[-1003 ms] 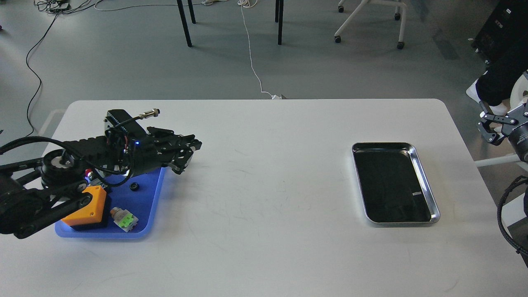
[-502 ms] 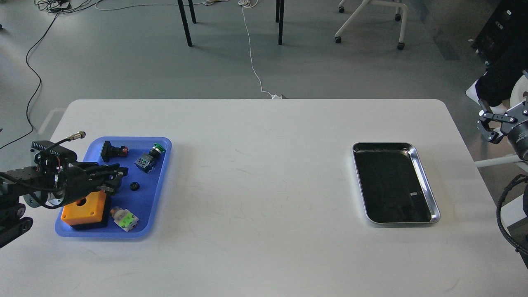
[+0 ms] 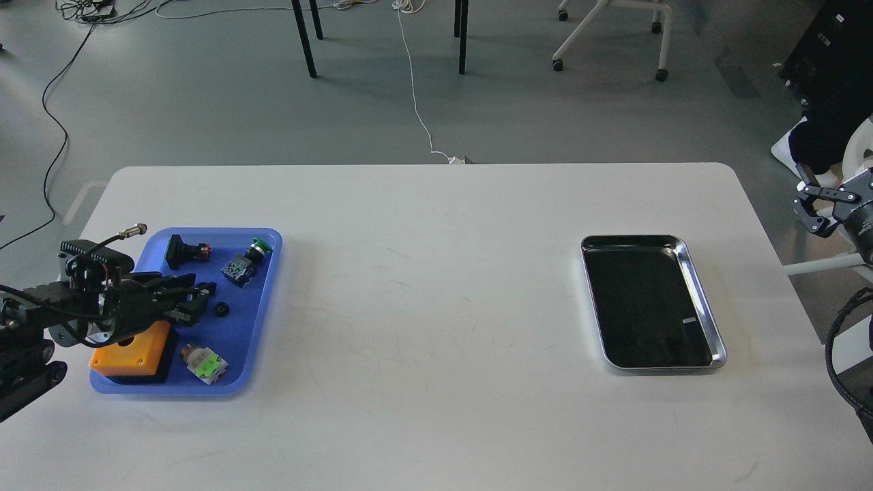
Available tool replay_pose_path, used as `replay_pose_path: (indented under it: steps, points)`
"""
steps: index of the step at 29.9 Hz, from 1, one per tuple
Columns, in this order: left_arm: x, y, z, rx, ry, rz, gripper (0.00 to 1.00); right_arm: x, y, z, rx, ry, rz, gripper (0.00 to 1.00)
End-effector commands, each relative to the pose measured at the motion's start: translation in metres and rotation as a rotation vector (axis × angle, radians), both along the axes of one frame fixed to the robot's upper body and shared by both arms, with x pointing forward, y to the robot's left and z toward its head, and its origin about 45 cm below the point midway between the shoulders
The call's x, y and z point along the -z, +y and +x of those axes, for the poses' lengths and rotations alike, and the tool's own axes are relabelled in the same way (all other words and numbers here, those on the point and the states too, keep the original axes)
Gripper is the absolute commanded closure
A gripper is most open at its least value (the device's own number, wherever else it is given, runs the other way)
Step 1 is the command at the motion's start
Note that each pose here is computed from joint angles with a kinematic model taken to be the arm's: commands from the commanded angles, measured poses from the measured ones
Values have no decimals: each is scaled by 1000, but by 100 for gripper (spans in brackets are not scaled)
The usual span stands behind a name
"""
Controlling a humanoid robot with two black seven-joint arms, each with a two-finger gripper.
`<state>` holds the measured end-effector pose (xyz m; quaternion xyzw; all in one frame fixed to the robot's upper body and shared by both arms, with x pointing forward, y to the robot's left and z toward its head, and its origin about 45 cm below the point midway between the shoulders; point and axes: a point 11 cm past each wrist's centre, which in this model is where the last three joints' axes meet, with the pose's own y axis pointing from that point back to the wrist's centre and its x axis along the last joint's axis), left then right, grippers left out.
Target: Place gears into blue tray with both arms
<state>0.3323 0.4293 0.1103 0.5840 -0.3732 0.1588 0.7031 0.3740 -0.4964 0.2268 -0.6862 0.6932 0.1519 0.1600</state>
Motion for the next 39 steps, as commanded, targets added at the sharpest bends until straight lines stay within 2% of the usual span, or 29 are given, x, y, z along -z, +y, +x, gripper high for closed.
replay_pose_path:
  steps: [1,4,9,13,16,23,26,30,32,39]
  points:
    - [-8,0,5,8,-25,-20,26,1,1,0,-1,0,2,2]
    - [-34,-3,20,-10,-107,-146,12,0,-1,0,3,-1,-1,2]
    - [-132,15,76,-274,-335,-492,3,-6,-4,2,13,-22,5,1]
    - [-200,19,102,-425,-386,-839,2,-17,-10,6,43,-58,17,1]
    - [-246,14,117,-470,-401,-1116,2,-21,-11,7,52,-74,24,1]
    - [-290,13,131,-569,-460,-1630,2,-38,-14,14,80,-143,66,1]
    - [-291,-3,143,-598,-428,-1798,2,-45,-18,14,95,-166,75,1]
    - [-265,-21,157,-677,-357,-1912,2,-44,-31,12,143,-173,77,1]
    - [-251,-29,161,-722,-321,-1984,2,-30,-22,16,153,-164,118,1]
    - [-186,-45,157,-909,-112,-2171,2,-2,-11,22,220,-161,241,1]
